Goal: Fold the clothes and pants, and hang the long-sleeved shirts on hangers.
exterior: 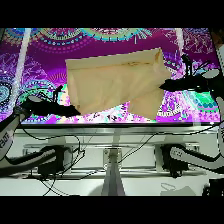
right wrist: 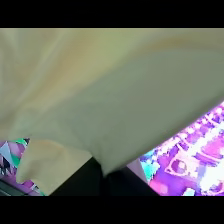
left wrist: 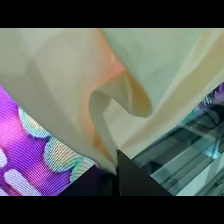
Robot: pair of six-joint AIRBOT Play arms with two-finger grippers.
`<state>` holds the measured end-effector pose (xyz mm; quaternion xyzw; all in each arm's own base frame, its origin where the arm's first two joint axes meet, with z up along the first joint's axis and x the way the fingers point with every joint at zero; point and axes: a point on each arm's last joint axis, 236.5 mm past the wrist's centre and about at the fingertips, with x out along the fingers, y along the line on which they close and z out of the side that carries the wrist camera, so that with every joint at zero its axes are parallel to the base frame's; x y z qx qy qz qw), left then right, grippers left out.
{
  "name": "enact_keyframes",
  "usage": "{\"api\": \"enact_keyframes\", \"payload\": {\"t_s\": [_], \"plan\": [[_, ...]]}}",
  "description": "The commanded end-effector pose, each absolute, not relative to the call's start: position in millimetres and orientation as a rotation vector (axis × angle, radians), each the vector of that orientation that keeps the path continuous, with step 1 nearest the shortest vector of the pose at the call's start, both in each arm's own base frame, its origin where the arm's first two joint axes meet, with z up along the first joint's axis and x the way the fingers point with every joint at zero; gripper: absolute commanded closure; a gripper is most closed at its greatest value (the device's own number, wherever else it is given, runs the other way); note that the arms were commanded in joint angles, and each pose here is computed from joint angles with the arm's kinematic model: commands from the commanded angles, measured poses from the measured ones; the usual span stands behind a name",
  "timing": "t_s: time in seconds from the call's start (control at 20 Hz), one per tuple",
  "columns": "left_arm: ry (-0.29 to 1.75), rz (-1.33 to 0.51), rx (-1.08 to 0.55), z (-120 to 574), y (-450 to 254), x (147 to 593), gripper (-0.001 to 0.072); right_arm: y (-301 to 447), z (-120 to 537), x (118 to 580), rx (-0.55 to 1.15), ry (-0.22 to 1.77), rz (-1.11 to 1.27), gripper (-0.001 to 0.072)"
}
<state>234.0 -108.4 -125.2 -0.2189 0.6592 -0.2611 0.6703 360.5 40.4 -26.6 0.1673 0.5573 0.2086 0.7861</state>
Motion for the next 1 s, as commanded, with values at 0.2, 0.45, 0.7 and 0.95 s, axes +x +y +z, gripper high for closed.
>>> {"api": "enact_keyframes", "payload": {"t_s": [0.2, 0.45, 0.7, 0.95], "plan": [[0.964, -0.65, -0.262, 38, -92, 391, 0.0694, 24, 89, 419, 0.223, 0.916, 0.426, 0.0702], [0.207, -0.46, -0.105, 343, -48, 446, 0.0694, 23, 305, 424, 0.028, 0.4, 0.369, 0.0702], [-0.379, -0.263, -0.047, 544, -28, 329, 0.0694, 51, 499, 320, -0.06, -0.126, 0.337, 0.0702], [-0.567, -0.187, 0.099, 594, -42, 221, 0.0695, 74, 559, 226, -0.164, -0.327, 0.313, 0.0702]]}}
